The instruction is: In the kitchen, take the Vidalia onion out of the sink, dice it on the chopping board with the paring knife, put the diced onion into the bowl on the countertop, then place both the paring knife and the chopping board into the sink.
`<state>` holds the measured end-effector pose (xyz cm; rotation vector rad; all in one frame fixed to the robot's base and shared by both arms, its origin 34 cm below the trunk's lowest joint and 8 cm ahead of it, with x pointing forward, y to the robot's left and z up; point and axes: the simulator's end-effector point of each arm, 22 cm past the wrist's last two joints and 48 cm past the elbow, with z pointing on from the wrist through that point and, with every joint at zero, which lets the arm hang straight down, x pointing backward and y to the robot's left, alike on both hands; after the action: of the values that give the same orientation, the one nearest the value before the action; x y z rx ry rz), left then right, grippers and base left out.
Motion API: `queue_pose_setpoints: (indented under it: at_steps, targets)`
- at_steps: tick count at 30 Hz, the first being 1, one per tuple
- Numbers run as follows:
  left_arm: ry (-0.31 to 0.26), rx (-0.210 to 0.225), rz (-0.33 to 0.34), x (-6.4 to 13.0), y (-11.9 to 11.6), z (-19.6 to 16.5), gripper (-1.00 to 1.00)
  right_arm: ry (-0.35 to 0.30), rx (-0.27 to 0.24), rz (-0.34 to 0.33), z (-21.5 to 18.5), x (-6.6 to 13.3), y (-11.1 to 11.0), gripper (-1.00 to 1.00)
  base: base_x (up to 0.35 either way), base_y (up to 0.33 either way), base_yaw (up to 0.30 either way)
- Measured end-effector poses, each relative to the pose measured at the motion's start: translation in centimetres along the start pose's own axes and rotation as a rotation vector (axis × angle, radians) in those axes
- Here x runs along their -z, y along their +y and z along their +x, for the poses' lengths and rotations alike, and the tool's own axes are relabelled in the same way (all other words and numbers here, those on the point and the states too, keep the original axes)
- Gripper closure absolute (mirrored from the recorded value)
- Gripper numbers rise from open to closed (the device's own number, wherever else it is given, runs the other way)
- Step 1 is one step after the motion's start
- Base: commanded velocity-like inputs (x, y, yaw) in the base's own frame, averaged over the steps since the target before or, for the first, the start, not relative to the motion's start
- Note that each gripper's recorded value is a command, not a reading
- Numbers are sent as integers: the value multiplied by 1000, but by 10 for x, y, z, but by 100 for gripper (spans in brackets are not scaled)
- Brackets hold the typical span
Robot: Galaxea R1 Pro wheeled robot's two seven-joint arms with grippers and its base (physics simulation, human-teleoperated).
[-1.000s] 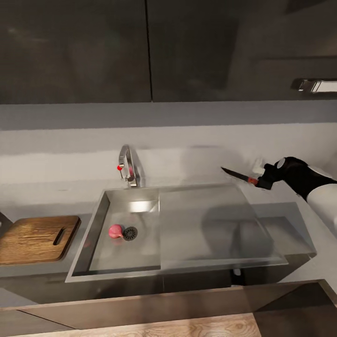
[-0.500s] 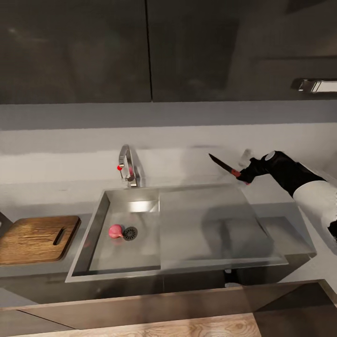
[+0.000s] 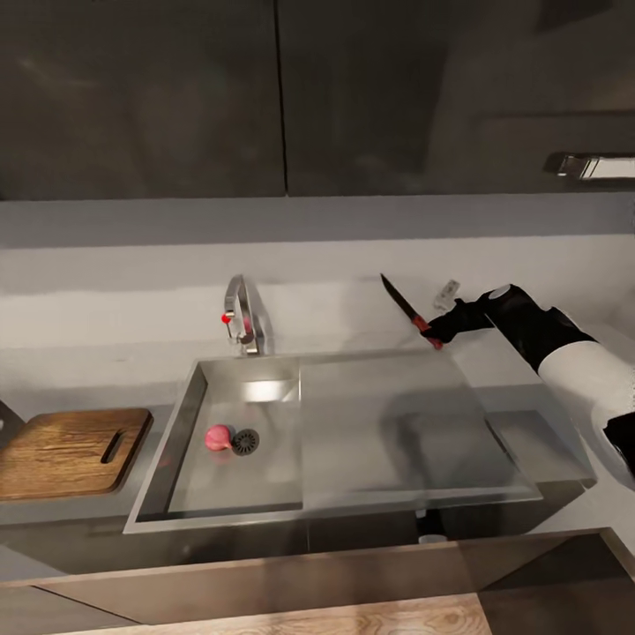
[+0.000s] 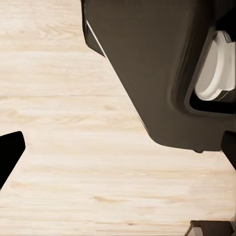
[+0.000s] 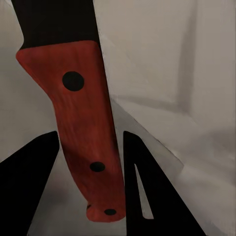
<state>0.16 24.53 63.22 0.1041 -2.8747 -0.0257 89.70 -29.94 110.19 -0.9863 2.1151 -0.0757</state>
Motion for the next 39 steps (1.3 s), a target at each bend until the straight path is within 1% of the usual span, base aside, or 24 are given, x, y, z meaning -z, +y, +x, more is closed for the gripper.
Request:
queue_pose_setpoints:
  at_steps: [5, 9, 15, 17, 24, 27, 31, 36, 39]
  targets:
    - [-16, 0, 0, 0, 0, -5, -100, -21, 12, -25, -18, -4, 18, 100, 0, 0, 0]
    - [-23, 0, 0, 0, 0, -8, -100, -26, 16, -32, -22, -4, 24, 100, 0, 97, 0]
    - [-32, 1, 1, 0, 0, -11, -100, -16, 13, -47, -15, -7, 35, 100, 0, 119, 0]
    - [-35, 1, -2, 0, 2, -12, -100, -8, 10, -60, -8, -10, 44, 100, 0, 14, 0]
    - [-42, 2, -7, 0, 6, -15, -100, -6, 9, -65, -6, -11, 49, 100, 0, 5, 0]
    - [-44, 2, -16, 0, 13, -16, -100, 1, 4, -67, -4, -11, 50, 100, -24, 3, 0]
    - [-45, 3, -24, 0, 19, -17, -100, 39, -28, -74, 5, -14, 55, 100, -228, 59, 0]
    - [-46, 3, -26, 0, 20, -17, -100, 46, -35, -80, 5, -15, 58, 100, -309, 107, 0]
    - [-51, 3, -26, 0, 20, -19, -100, 62, -42, -99, 19, -22, 71, 100, -320, 134, 0]
